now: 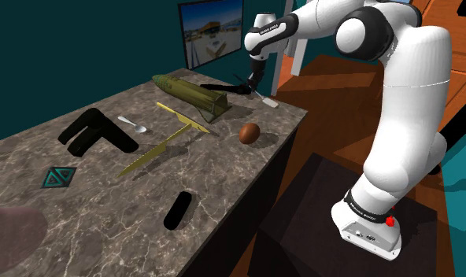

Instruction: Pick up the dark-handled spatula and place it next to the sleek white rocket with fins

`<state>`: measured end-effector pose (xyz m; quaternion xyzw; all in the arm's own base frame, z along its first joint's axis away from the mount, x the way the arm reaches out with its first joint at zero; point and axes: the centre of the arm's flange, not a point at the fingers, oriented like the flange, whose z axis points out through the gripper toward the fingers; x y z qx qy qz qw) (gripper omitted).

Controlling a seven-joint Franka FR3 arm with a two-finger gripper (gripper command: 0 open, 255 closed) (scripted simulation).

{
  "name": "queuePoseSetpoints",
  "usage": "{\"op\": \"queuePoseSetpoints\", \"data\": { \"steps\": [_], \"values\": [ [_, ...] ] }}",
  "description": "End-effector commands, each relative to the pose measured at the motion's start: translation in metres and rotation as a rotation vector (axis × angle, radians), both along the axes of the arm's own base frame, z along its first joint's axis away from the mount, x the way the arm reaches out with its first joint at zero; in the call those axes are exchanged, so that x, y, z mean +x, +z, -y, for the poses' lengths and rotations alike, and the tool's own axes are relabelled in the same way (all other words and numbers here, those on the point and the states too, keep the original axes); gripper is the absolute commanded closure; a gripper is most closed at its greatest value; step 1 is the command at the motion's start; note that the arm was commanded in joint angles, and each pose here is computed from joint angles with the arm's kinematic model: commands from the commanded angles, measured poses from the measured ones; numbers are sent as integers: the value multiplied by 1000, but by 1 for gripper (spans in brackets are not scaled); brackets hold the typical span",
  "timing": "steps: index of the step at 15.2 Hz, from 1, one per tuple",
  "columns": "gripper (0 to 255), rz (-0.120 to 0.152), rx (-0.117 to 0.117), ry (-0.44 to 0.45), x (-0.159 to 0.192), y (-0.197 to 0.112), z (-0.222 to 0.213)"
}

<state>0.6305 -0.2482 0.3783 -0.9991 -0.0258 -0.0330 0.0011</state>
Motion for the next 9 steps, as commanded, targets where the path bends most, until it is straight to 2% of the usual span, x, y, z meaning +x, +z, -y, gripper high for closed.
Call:
{"op": "queuePoseSetpoints", "data": {
  "steps": [1,4,9],
  "values": [
    [255,0,0,0,0,-10,0],
    [255,0,0,0,0,-28,0],
    [255,0,0,0,0,-28,0]
  ]
}}
